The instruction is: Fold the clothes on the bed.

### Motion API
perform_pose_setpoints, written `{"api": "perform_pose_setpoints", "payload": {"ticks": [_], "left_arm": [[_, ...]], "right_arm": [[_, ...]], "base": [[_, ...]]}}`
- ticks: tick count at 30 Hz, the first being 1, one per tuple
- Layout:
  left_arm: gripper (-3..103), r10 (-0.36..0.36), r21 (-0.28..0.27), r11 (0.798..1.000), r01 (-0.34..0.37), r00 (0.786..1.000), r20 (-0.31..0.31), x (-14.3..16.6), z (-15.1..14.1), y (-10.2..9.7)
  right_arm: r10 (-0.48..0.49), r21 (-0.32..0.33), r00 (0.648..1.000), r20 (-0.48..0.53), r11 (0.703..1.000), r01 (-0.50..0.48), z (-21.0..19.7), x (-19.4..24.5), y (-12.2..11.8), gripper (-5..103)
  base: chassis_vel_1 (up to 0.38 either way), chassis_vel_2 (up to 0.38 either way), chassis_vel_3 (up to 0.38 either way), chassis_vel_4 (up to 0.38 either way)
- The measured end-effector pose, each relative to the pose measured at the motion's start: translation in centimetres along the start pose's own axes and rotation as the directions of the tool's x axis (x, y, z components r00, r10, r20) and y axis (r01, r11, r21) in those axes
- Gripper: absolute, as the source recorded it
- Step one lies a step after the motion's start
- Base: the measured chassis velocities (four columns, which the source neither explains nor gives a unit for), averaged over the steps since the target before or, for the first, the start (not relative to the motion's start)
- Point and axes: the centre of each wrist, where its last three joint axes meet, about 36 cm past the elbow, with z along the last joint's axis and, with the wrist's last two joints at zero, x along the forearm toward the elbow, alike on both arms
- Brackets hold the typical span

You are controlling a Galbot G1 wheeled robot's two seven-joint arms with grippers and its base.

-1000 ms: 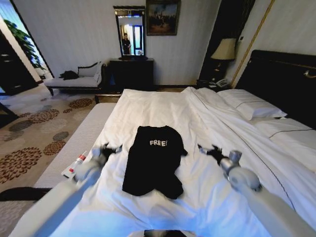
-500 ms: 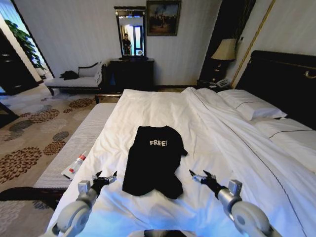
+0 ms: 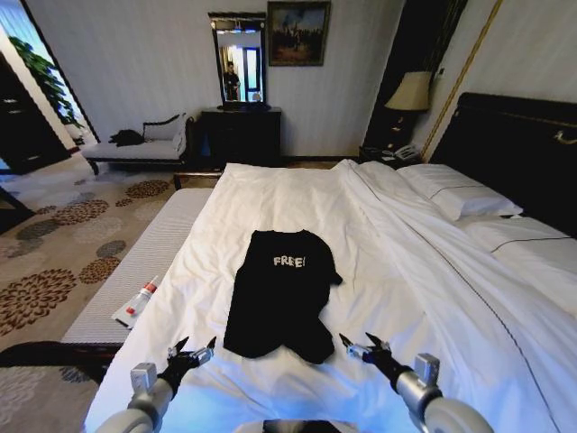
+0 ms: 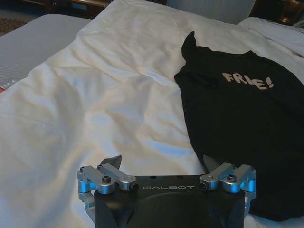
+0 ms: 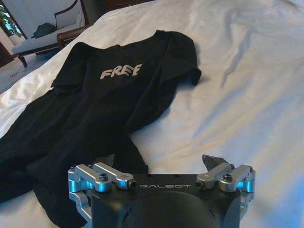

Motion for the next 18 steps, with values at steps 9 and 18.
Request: {"api": "perform_pose_setpoints", "payload": {"ticks": [9,18], "left_arm": [[98,-0.004,-0.003,1.0,0.004,1.0,0.015,0.1,-0.5,-0.2],[100,-0.009,-0.006,1.0,0.009,1.0,0.018,0.1,-0.6,-0.3]], "right_arm": [[0.0,-0.011,0.999,-0.051,1.0,0.0,0.9,-1.5,-0.7,90],[-0.012,-0.015,0.997,-0.073,1.0,0.011,1.0,-2.2,-0.6,87]], "base": [[0.0,0.0,0.0,0.0],[0.0,0.0,0.0,0.0]]}}
